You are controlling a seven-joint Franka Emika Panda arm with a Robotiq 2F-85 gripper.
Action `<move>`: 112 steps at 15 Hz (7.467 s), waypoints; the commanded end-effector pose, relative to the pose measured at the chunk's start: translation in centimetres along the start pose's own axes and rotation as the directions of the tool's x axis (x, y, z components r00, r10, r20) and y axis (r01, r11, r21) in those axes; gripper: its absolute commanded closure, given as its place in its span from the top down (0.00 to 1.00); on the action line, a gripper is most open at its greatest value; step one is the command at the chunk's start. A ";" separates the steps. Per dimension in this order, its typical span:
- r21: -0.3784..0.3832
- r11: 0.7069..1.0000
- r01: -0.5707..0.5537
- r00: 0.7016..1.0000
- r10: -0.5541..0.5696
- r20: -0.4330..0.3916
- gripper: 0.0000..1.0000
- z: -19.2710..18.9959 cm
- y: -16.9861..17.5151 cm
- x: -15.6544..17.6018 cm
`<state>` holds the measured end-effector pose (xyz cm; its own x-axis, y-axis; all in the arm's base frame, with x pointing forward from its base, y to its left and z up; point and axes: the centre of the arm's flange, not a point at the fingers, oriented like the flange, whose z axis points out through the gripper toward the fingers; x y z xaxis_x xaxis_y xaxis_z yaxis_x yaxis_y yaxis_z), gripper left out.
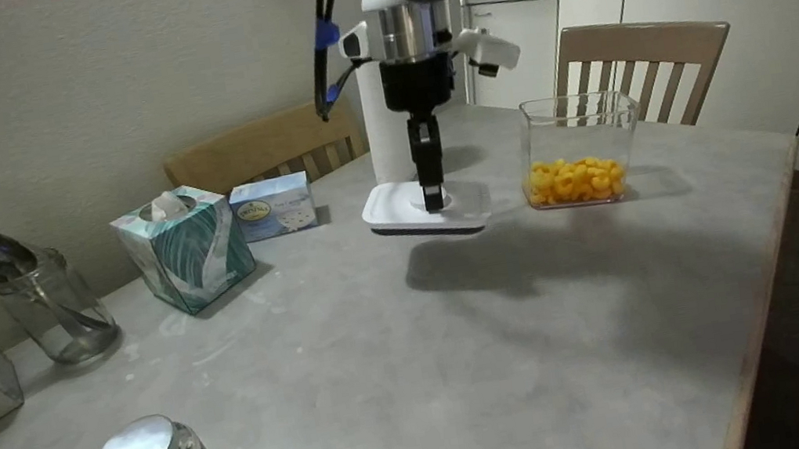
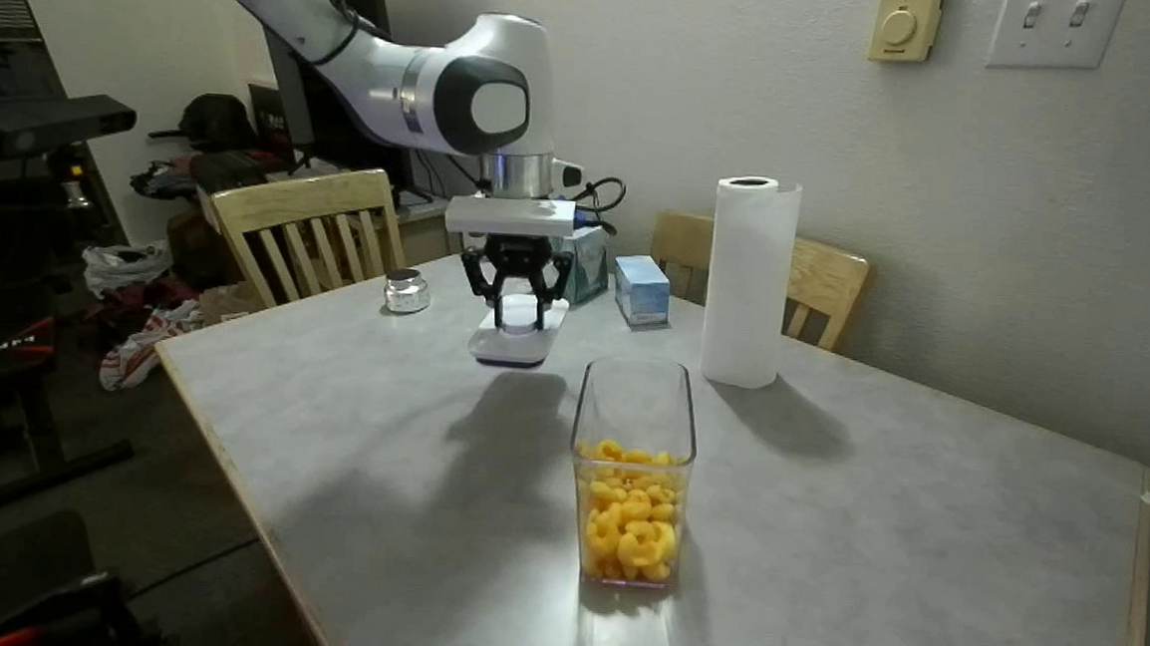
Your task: Use the lid to close the container
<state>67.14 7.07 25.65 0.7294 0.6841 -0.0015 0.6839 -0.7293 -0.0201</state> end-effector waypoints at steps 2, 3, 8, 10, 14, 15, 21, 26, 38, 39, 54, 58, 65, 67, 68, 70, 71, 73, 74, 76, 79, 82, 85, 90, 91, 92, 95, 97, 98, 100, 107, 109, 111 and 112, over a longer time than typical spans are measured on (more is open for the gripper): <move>-0.010 0.997 0.072 0.997 -0.072 0.022 0.29 -7.0 0.6 -2.9; -0.009 0.996 0.084 0.996 -0.084 0.027 0.29 -8.2 0.9 -3.6; 0.039 0.992 0.124 0.990 -0.126 0.063 0.29 -12.3 2.8 -8.5; 0.068 0.988 0.136 0.985 -0.142 0.097 0.29 -13.2 3.6 -11.0; 0.140 0.979 0.145 0.971 -0.168 0.170 0.29 -13.0 5.2 -17.3; 0.157 0.977 0.142 0.969 -0.170 0.178 0.29 -12.9 5.6 -18.7; 0.165 0.978 0.129 0.972 -0.158 0.176 0.29 -10.2 9.0 -24.3; 0.012 0.992 0.126 0.982 -0.126 0.143 0.29 -9.4 11.6 -24.2; -0.121 0.984 0.132 0.990 -0.126 0.058 0.29 -5.1 13.1 -21.2; -0.123 0.984 0.128 0.991 -0.121 0.057 0.29 -5.2 13.0 -21.2; -0.086 0.992 0.090 0.993 -0.083 0.081 0.29 -5.0 9.8 -22.0; -0.070 0.992 0.103 0.991 -0.096 0.092 0.29 -4.5 9.6 -22.4; -0.047 0.990 0.133 0.981 -0.125 0.147 0.29 -4.7 9.6 -23.1; -0.025 0.989 0.146 0.976 -0.139 0.165 0.29 -4.5 9.5 -23.3; -0.008 0.989 0.151 0.973 -0.147 0.175 0.29 -4.4 9.4 -23.5; 0.019 0.987 0.160 0.967 -0.160 0.197 0.29 -4.3 9.2 -23.8; 0.027 0.987 0.161 0.964 -0.163 0.208 0.29 -4.3 9.1 -23.9; 0.039 0.987 0.156 0.958 -0.161 0.237 0.29 -4.4 9.1 -24.2; 0.044 0.986 0.158 0.954 -0.164 0.253 0.29 -4.5 9.1 -24.3; 0.057 0.984 0.167 0.943 -0.176 0.283 0.29 -4.4 9.1 -24.4; 0.079 0.980 0.183 0.926 -0.199 0.322 0.29 -4.2 9.1 -24.4; 0.114 0.969 0.219 0.908 -0.245 0.340 0.29 -2.9 9.0 -23.2; 0.171 0.947 0.274 0.880 -0.318 0.354 0.29 -0.8 8.5 -21.1; 0.239 0.915 0.325 0.823 -0.398 0.405 0.29 0.3 7.7 -18.4; 0.248 0.912 0.326 0.815 -0.405 0.415 0.29 1.0 7.5 -18.0; 0.241 0.914 0.327 0.807 -0.403 0.432 0.29 0.4 7.7 -17.7; 0.240 0.917 0.319 0.801 -0.396 0.449 0.29 0.7 7.8 -17.5; 0.231 0.923 0.307 0.806 -0.382 0.453 0.29 0.7 7.8 -17.4; 0.226 0.927 0.301 0.809 -0.373 0.454 0.29 0.6 7.8 -17.4; 0.197 0.944 0.263 0.831 -0.326 0.452 0.29 0.3 7.7 -17.4; 0.055 0.998 0.012 0.919 -0.032 0.392 0.29 -1.7 4.7 -15.5; -0.008 0.996 -0.085 0.934 0.083 0.348 0.29 -2.5 3.4 -14.6; -0.071 0.983 -0.171 0.931 0.184 0.314 0.29 -2.9 2.6 -13.9; -0.102 0.971 -0.215 0.926 0.236 0.293 0.29 -3.1 2.2 -13.7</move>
<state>60.45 -5.44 29.58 0.7508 0.5560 -0.3565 0.5993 -0.8004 0.0137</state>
